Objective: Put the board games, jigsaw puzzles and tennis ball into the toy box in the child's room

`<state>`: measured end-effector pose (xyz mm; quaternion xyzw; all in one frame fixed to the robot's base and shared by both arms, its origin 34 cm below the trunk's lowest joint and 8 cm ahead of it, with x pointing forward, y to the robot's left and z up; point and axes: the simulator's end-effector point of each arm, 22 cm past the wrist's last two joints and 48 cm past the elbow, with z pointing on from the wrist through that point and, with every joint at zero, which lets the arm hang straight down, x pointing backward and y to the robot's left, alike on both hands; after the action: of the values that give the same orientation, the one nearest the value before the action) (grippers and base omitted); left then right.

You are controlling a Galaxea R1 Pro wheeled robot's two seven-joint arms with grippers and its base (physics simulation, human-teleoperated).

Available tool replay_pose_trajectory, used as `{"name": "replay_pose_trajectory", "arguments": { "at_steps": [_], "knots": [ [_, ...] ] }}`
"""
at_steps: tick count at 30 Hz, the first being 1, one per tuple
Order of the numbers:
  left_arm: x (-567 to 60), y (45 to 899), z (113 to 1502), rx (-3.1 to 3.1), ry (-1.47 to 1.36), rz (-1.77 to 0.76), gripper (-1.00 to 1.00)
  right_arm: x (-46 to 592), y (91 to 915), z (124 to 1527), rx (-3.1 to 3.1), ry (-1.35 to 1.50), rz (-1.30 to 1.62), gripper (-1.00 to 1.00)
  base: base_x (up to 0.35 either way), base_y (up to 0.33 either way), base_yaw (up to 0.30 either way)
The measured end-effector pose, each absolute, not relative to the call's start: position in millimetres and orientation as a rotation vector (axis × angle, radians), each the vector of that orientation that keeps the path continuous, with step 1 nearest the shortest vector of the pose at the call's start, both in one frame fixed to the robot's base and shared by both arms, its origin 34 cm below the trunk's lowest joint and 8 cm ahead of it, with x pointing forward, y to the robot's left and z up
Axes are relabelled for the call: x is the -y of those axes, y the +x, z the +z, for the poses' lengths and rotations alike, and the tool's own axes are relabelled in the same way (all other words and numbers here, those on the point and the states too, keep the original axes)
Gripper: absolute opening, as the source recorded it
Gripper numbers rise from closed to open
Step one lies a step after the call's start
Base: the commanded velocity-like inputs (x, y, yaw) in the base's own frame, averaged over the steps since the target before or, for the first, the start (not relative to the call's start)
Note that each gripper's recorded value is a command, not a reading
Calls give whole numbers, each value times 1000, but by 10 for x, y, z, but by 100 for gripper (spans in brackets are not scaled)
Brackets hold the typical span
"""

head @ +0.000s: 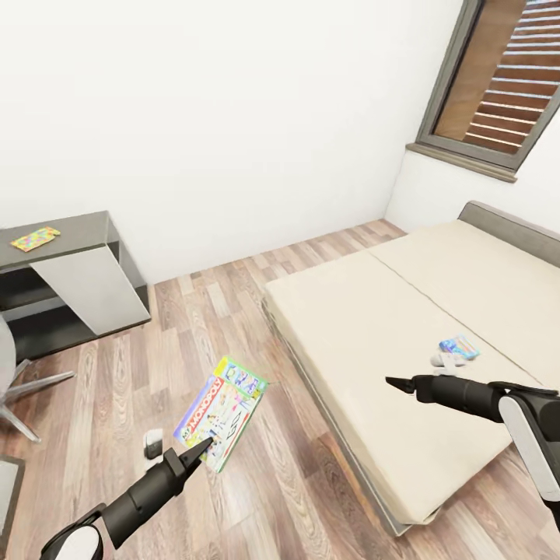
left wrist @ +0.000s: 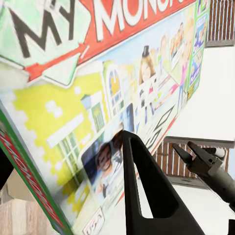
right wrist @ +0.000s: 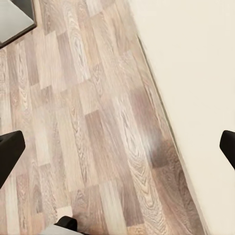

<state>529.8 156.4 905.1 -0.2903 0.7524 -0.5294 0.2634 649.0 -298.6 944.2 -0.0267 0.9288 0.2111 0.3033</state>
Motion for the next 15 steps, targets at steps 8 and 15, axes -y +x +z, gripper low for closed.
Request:
{"name": "replay_pose_trajectory", "arguments": {
  "at_steps": [8,15],
  "knots": [
    [-1576,5286,9029,-2039,-788,-1430,-100,3005,6498,9457,-2457,-63,557,100,0,0,287],
    [-1579,5284,9015,-2045,-787,-1423,-100,3027,6503,9465,-2455,-59,554,100,0,0,292]
  ]
}}
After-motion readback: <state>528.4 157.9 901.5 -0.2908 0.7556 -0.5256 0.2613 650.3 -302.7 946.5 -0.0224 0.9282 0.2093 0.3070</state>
